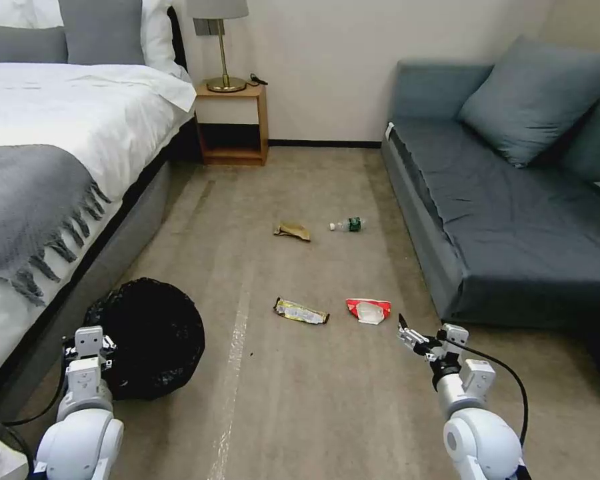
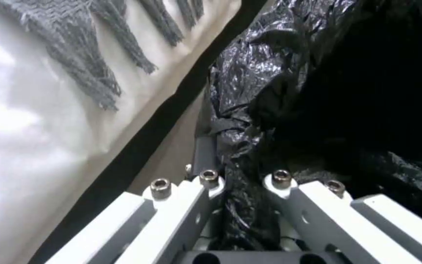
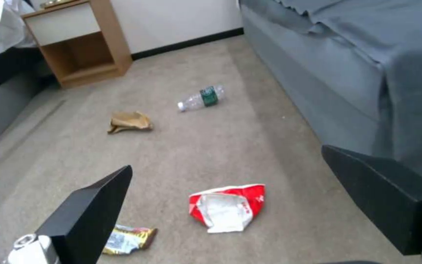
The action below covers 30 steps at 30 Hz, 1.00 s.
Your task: Pick up the trash bin, then pick up the garbage on the floor and place it into the trash bin.
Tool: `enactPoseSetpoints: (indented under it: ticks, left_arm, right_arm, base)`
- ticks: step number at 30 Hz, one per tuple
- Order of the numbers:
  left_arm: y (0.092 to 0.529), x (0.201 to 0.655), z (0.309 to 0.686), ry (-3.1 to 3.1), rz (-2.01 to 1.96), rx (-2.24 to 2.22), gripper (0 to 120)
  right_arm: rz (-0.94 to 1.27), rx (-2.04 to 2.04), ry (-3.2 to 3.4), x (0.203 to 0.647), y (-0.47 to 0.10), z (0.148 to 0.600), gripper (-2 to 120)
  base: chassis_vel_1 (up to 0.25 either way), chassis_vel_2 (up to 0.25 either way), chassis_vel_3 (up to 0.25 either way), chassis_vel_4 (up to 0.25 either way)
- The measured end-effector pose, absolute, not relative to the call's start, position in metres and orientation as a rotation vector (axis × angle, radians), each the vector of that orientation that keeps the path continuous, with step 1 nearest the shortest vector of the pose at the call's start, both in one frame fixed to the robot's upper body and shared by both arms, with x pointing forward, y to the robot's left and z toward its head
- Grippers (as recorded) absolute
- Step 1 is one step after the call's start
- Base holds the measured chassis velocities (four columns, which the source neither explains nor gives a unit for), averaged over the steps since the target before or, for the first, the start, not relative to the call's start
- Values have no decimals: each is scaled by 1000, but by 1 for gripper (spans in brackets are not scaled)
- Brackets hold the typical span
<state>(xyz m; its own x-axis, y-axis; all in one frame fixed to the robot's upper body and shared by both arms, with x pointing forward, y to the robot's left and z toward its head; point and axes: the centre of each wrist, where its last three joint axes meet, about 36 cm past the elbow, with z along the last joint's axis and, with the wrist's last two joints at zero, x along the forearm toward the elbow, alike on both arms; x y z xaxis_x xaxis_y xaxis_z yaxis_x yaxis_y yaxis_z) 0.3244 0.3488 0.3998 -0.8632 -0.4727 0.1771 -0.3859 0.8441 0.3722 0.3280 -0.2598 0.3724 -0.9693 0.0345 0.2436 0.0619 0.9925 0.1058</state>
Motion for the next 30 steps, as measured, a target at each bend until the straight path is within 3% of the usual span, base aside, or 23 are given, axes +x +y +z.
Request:
enactPoseSetpoints:
  ticks: [30]
  left_arm:
    - [346,328,394,-2779,-502,627,2]
  right_arm:
    - [-140,-59,-2890,331,-261,367,100]
  base:
    - [-78,77,78,-73]
